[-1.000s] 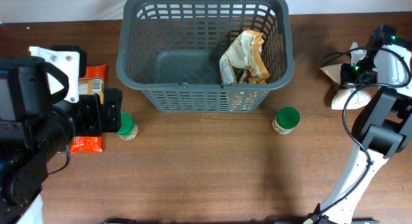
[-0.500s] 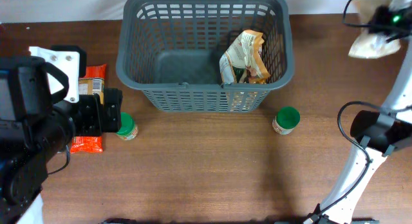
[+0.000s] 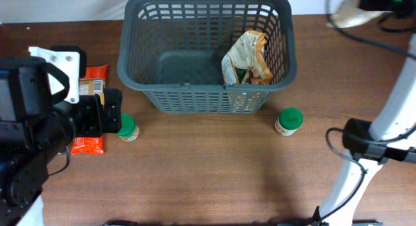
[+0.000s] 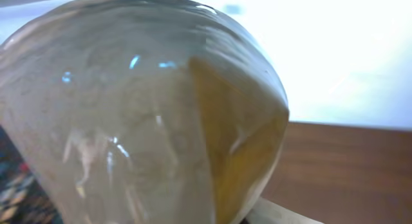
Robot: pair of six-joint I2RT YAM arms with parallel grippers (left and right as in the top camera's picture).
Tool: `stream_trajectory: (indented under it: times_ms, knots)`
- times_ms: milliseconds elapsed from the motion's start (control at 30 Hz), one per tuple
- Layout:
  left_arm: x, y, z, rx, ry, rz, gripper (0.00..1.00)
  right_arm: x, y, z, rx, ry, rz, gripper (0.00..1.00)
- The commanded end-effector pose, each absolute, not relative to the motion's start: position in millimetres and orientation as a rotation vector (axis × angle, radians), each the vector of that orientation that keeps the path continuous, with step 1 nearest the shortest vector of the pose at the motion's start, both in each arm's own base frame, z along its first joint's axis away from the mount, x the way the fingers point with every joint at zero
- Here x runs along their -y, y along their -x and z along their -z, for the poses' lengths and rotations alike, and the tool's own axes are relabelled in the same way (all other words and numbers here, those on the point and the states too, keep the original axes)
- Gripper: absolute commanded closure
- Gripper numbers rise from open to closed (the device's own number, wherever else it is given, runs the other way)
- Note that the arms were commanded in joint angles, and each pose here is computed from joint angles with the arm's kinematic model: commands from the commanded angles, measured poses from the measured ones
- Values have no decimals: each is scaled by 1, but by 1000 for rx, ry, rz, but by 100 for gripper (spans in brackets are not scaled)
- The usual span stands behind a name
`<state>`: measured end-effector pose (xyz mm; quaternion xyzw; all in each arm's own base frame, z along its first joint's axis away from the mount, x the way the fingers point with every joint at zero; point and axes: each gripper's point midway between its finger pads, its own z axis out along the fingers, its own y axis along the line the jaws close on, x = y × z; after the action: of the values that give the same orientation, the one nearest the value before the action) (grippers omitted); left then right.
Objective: Pack container
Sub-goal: 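Carry the white paper bag into the basket and release it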
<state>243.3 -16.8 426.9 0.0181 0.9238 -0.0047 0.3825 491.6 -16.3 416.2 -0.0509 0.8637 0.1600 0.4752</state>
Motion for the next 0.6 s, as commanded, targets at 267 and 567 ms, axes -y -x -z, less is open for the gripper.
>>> stream_trajectory:
  times_ms: [267,567]
  knots:
    - [0,-245,-426,-2356,-19,-120,1,-144,-447,-447,-2029,496,-501,96]
    - [-5,-245,-427,-2353,-6,-151,1,-163,-434,-403,-2199,545,-129,96]
